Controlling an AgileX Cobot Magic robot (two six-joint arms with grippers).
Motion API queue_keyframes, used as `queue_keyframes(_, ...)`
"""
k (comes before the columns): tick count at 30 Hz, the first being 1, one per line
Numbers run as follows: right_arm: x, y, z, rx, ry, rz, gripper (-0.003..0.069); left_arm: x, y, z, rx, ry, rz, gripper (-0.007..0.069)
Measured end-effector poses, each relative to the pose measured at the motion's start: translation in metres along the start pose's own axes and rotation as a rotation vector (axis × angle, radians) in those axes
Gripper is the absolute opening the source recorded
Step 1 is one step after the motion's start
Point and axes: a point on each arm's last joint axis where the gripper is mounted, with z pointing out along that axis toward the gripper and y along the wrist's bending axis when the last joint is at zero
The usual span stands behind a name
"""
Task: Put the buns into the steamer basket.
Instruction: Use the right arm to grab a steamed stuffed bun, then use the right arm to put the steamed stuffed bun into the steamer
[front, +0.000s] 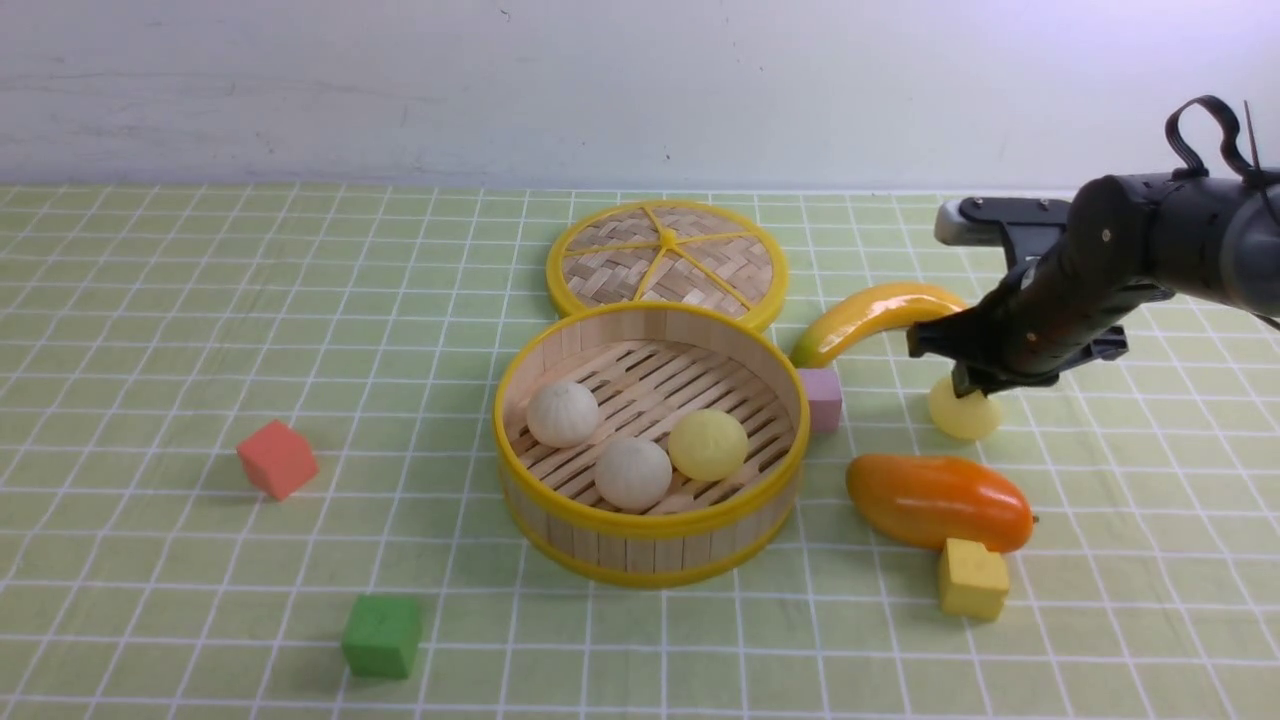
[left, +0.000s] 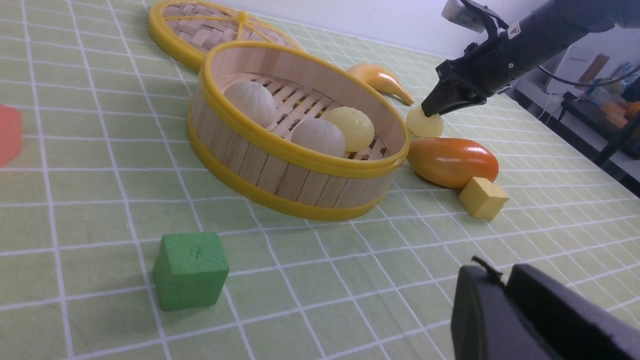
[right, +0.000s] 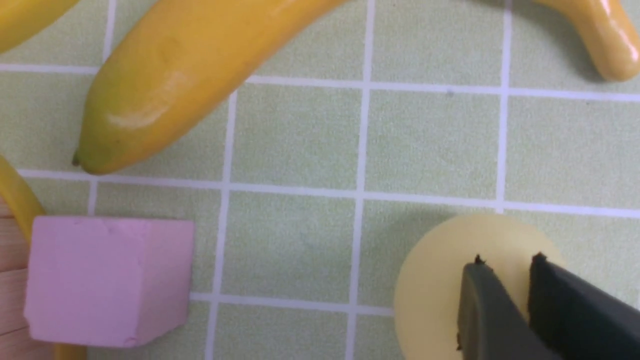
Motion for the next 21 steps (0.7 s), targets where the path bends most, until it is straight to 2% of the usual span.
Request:
queue_keyframes(8, 0.001, 0.000, -0.001, 0.000, 0.010, -0.048, 0.0003, 0.000, 0.000, 0.000, 0.000, 0.000, 0.000, 0.0065)
queue_keyframes(12, 0.000, 0.001, -0.010, -0.004, 0.021, -0.074, -0.0002, 0.000, 0.000, 0.000, 0.000, 0.000, 0.000, 0.0065)
queue_keyframes(16, -0.012, 0.022, -0.050, -0.082, -0.045, -0.121, -0.0002, 0.000, 0.000, 0.000, 0.000, 0.000, 0.000, 0.0065)
queue_keyframes(21, -0.024, 0.071, -0.089, -0.239, -0.171, -0.222, -0.0001, 0.000, 0.000, 0.000, 0.000, 0.000, 0.000, 0.0071)
